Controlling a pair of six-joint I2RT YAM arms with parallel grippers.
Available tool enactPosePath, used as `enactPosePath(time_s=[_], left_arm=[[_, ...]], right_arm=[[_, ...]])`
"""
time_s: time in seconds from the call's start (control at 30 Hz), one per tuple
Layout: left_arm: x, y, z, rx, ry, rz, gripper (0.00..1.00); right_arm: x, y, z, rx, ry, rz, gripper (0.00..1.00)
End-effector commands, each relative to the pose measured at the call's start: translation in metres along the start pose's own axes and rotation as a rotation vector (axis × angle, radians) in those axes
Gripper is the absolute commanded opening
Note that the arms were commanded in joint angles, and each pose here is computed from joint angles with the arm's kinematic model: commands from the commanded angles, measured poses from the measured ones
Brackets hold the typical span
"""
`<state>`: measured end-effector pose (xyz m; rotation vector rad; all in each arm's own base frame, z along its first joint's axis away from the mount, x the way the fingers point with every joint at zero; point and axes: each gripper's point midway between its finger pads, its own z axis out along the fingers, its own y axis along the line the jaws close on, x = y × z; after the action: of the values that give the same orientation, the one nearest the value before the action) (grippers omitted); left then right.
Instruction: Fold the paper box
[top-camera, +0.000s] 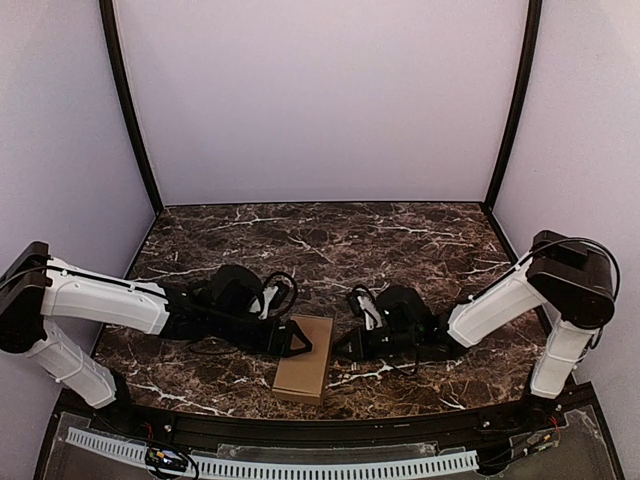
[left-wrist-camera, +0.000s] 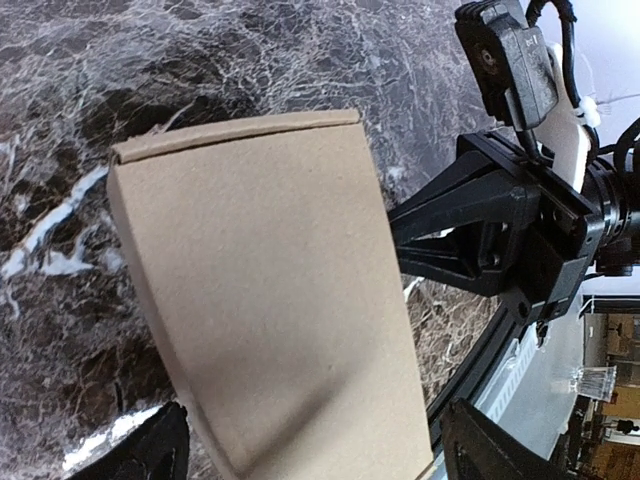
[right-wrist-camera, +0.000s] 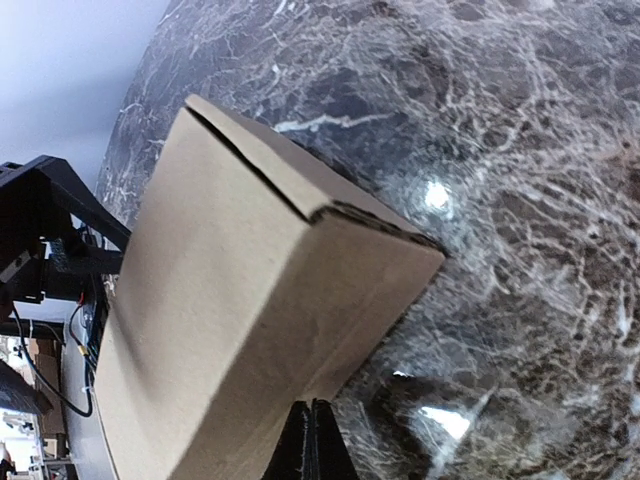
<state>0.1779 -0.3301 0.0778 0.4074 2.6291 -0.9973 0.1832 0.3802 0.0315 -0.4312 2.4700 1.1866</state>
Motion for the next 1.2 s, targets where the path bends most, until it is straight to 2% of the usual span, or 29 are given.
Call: enactPosePath(time_s=[0.0,0.3,0.53,0.73,1.03,1.17], left_arm=[[-0.001,-0.007,0.011,0.087,0.011,-0.034,0.87],[-0.025,-0.016,0.027,0.140,-0.006,-0.034,0.87],[-0.057,-0.033,0.034,0.192,-0.033,0.006,0.87],[-0.081,-0.026,0.041,0.197,-0.053,-0.002,0.87],[-0.101,-0.002,0.036,0.043,-0.059,0.037,0.87],[-0.104,0.010,0.027,-0.065,-0.050,0.088,0.88]], right_arm=[[-0.015,0.022,0.007,-0.060,-0.034,-0.012,0.00],[-0.046,0.019,0.010,-0.035,-0.098,-0.017,0.00],[-0.077,-0.005,-0.002,0.017,-0.156,-0.011,0.00],[-0.095,-0.024,-0.011,0.076,-0.183,-0.024,0.00],[-0.105,-0.056,-0.036,0.208,-0.226,-0.034,0.00],[-0.117,-0.066,-0.059,0.294,-0.267,-0.066,0.08]])
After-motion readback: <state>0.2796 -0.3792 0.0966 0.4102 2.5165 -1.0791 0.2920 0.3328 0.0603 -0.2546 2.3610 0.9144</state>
